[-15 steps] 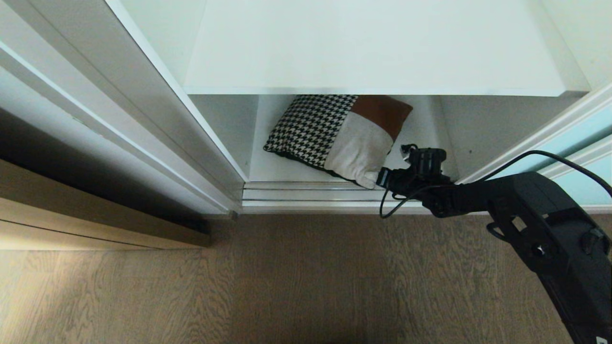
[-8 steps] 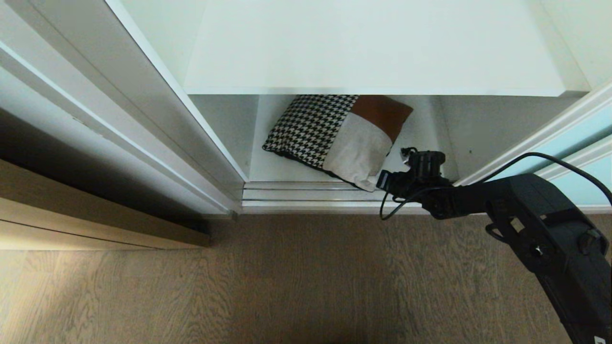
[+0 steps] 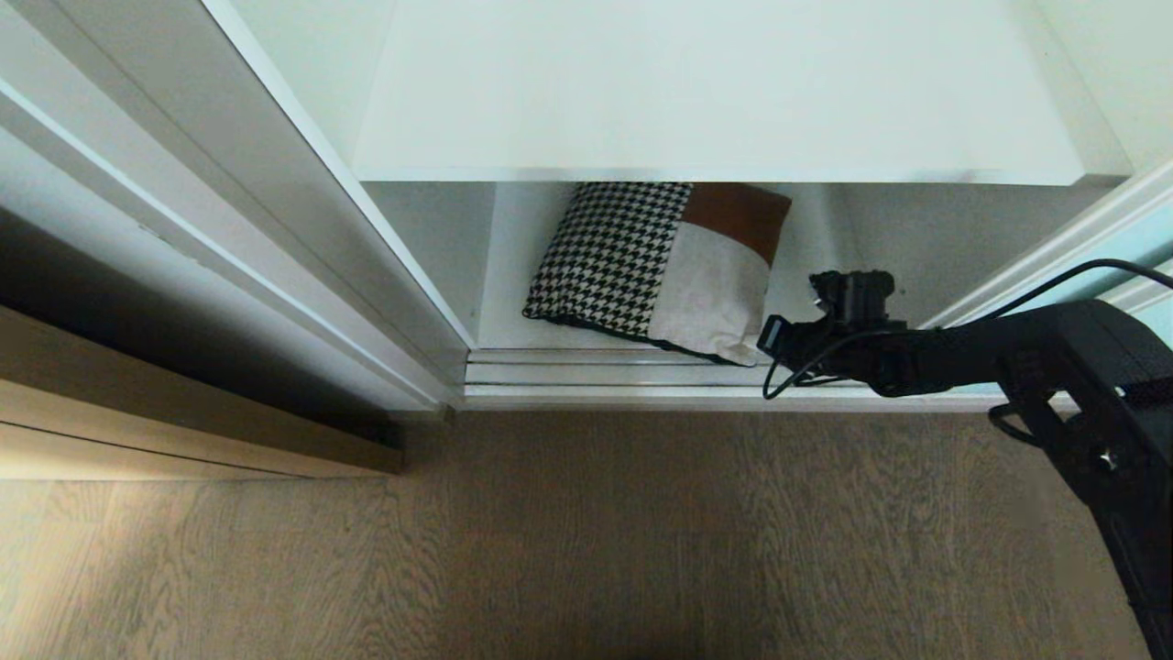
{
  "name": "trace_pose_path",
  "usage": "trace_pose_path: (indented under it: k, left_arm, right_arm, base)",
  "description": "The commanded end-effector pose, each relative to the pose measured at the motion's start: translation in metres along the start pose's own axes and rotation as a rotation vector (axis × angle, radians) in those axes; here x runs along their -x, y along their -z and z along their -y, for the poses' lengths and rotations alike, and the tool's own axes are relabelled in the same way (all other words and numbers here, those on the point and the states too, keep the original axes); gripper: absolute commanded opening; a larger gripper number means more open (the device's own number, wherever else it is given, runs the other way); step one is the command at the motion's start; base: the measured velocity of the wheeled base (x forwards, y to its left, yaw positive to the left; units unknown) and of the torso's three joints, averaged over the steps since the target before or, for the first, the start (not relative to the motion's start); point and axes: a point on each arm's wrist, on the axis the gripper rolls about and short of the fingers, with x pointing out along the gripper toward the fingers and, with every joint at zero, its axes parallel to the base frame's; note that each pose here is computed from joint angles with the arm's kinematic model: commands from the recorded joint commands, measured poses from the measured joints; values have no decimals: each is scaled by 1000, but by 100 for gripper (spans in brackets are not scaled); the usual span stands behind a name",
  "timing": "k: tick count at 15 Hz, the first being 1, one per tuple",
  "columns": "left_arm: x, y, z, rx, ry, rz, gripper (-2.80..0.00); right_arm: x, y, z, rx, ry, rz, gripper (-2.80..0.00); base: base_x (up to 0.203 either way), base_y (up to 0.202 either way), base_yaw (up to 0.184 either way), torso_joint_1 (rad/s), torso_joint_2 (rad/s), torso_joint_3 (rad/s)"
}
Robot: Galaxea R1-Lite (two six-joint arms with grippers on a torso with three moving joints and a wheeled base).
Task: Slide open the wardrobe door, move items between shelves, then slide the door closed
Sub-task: Place the pillow on the higher shelf
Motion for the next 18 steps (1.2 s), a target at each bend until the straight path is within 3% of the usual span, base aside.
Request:
trace_pose_path:
  k: [1,4,7,9,12,18]
  left_arm:
    - [0,0,0,0,-1,-3,-280]
    - [0,0,0,0,-1,-3,-280]
    - [0,1,0,-31,2,-7,-280]
    - [0,0,0,11,-12,-6,-280]
    - [0,0,0,10,-13,-4,-280]
    - [0,0,0,-32,-9,-8,-280]
  right_arm:
    - [17,-6,-2,-9,13,2,-280]
    - [28,3,6,-30,55,-32,-280]
    - [33,0,31,-54,134,-13,-280]
    - [26,7,39,-60,153,-26,-280]
    - [26,-1,49,-66,185,7,-280]
    - [29,1,49,-70,206,9,-280]
  base:
    - [0,0,0,0,0,0]
    - [0,0,0,0,0,0]
    - [0,0,0,0,0,0]
    - [0,0,0,0,0,0]
    - [0,0,0,0,0,0]
    - [0,0,0,0,0,0]
